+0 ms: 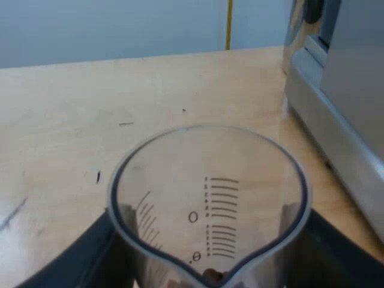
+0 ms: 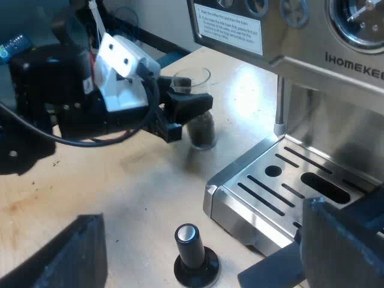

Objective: Pour the beans into the coffee machine

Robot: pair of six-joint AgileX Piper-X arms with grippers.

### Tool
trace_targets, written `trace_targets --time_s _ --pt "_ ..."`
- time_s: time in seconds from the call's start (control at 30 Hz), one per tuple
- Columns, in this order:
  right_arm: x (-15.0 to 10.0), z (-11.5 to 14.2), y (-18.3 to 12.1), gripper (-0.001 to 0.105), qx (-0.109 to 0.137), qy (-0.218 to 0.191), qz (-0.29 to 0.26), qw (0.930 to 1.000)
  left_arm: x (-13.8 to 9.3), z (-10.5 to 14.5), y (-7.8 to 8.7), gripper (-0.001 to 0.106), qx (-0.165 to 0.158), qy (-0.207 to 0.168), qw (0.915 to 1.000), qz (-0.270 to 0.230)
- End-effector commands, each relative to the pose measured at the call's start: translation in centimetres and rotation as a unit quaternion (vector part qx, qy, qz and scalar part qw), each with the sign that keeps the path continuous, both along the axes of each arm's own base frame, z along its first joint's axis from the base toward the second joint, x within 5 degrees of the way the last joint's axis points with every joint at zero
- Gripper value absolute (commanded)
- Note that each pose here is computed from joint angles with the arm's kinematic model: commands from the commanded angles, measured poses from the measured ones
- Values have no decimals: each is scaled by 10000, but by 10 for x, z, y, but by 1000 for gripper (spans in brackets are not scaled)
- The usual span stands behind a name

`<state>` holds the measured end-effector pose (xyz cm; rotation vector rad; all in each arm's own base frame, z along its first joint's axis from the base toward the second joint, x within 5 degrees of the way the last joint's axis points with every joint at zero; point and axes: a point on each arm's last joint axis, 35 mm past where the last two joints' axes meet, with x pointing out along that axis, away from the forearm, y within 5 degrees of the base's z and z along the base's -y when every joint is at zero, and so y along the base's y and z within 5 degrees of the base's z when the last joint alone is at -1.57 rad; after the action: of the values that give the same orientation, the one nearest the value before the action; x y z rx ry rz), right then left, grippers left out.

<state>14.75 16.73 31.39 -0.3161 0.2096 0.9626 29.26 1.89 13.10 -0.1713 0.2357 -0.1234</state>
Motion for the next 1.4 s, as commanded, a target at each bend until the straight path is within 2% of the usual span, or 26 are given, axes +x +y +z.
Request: trace_targets --time_s 0.03,0.13,0.2,0.3,0.43,0.6,0.73,0.77,0.93,1.07,1.13,1.23,1.33,1.4 --pt "0 6 1 68 82 -102 16 9999 -7 28 -2 40 -22 -218 9998 -33" --pt "0 6 1 68 82 -102 16 9999 -12 40 -2 40 -30 -125 9999 -34" --pt "0 6 1 68 82 -102 16 9999 -16 43 -3 40 -261 122 9996 -48" --pt "0 6 1 68 82 -102 16 9999 -20 43 -4 40 -420 417 9982 -16" --pt "0 6 1 68 82 -102 16 9999 -25 51 -4 40 -433 428 9981 -61" --pt "0 6 1 68 82 -102 16 9999 -41 79 -6 40 -353 276 9990 -57" --pt "0 6 1 68 82 -102 16 9999 -45 85 -6 40 -324 254 9992 -1" --pt "0 6 1 68 82 -102 16 9999 -58 99 -7 40 -70 229 9997 -44" --pt "-1 10 -1 68 147 -161 16 9998 -73 123 -8 40 82 296 9995 -86" --pt "-4 25 -4 68 317 -331 -22 9989 -82 148 -9 40 548 259 9979 -211" --pt "-4 29 -6 68 357 -408 -133 9984 -84 151 -9 40 596 310 9975 -214" --pt "-5 33 -7 68 391 -465 -208 9979 -90 173 -9 40 624 315 9973 -224" --pt "-10 53 -16 68 606 -745 -513 9941 -93 185 -10 40 625 303 9973 -224" --pt "-13 61 -20 68 714 -865 -589 9919 -94 202 -10 40 657 189 9974 -222"
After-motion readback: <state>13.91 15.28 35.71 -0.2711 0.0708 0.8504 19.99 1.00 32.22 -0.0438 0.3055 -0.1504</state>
